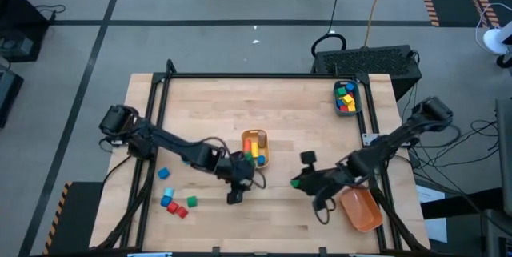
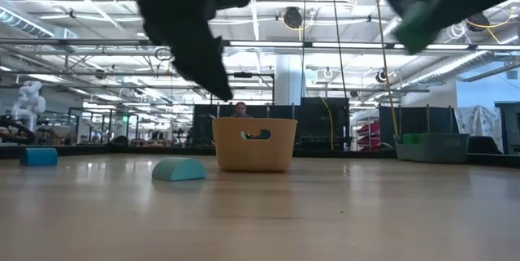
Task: Sort blocks by size
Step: Put the green half-circle block into the orange bin
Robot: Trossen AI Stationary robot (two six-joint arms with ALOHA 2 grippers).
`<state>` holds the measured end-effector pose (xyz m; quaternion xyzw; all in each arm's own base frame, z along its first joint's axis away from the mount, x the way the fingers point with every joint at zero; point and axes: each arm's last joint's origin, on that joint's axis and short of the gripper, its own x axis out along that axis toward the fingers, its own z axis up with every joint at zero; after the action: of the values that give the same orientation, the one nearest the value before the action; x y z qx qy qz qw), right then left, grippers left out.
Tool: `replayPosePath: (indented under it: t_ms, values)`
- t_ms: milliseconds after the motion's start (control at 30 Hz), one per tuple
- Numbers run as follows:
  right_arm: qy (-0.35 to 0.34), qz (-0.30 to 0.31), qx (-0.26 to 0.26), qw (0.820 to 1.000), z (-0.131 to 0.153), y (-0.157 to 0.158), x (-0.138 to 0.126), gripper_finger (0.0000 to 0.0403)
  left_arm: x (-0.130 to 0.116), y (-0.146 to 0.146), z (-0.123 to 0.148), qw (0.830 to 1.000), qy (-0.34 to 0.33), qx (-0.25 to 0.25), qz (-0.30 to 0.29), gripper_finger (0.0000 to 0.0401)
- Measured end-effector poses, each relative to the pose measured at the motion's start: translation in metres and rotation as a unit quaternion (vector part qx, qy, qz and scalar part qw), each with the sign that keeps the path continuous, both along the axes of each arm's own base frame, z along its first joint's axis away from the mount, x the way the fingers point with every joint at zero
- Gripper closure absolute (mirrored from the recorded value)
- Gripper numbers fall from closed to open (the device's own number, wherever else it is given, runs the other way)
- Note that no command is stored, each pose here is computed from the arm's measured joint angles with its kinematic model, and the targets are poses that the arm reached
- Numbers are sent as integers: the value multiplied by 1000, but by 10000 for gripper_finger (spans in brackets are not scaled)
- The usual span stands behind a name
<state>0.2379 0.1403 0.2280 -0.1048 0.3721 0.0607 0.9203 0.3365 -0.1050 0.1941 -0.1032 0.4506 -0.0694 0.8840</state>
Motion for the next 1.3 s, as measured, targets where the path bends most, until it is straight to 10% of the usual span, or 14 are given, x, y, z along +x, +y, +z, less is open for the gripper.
replayPosePath:
  t_ms: [800,1300]
  values:
    - [274,-171,196,926,-3,45,-112,328,-22,-47,0,985,-44,71,153,212]
    - [360,-261,100,890,-46,68,-131,297,-24,-64,-29,980,-20,81,178,212]
